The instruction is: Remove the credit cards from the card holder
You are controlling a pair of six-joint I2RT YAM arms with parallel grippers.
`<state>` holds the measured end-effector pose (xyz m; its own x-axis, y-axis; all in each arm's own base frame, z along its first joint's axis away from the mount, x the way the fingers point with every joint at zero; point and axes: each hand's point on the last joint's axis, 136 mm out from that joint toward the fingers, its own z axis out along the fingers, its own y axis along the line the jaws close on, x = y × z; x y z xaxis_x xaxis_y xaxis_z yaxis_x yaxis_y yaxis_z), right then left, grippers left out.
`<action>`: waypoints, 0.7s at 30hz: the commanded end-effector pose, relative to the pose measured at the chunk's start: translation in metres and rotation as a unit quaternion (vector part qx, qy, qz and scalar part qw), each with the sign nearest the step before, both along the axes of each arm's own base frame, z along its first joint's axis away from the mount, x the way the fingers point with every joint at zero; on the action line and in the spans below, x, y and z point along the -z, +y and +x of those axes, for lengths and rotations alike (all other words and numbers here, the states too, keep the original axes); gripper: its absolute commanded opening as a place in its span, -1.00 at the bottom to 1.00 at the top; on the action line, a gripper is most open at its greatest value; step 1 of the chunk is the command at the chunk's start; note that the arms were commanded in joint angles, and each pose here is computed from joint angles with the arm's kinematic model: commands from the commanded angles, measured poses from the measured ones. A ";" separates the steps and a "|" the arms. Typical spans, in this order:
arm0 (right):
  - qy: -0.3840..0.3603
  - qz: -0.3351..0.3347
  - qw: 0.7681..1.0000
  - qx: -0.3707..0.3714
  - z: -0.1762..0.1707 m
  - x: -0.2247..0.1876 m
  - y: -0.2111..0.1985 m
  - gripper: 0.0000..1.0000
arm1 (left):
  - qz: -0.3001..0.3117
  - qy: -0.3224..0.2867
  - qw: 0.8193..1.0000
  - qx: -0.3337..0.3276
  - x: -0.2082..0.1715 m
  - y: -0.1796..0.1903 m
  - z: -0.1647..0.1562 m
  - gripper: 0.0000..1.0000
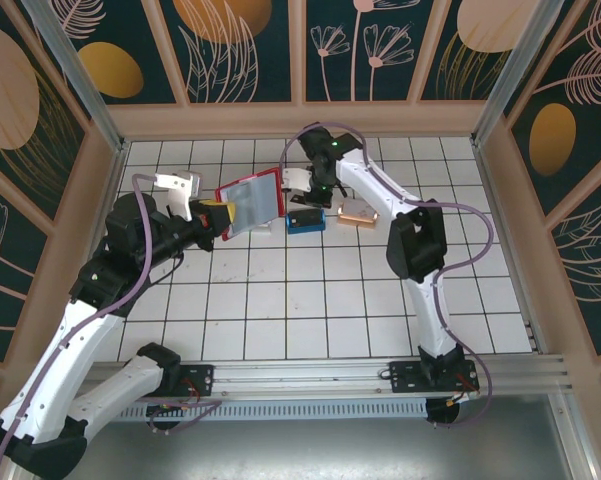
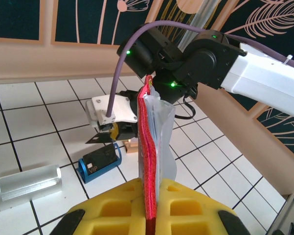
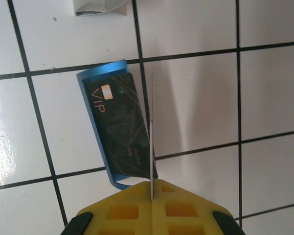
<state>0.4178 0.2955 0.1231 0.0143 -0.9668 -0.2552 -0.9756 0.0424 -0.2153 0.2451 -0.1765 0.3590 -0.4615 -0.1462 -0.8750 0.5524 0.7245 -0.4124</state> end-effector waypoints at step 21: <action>0.098 -0.049 0.994 -0.027 -0.050 0.059 -0.007 -1.00 | -0.022 -0.037 0.999 0.015 -0.025 0.001 -0.011 -1.00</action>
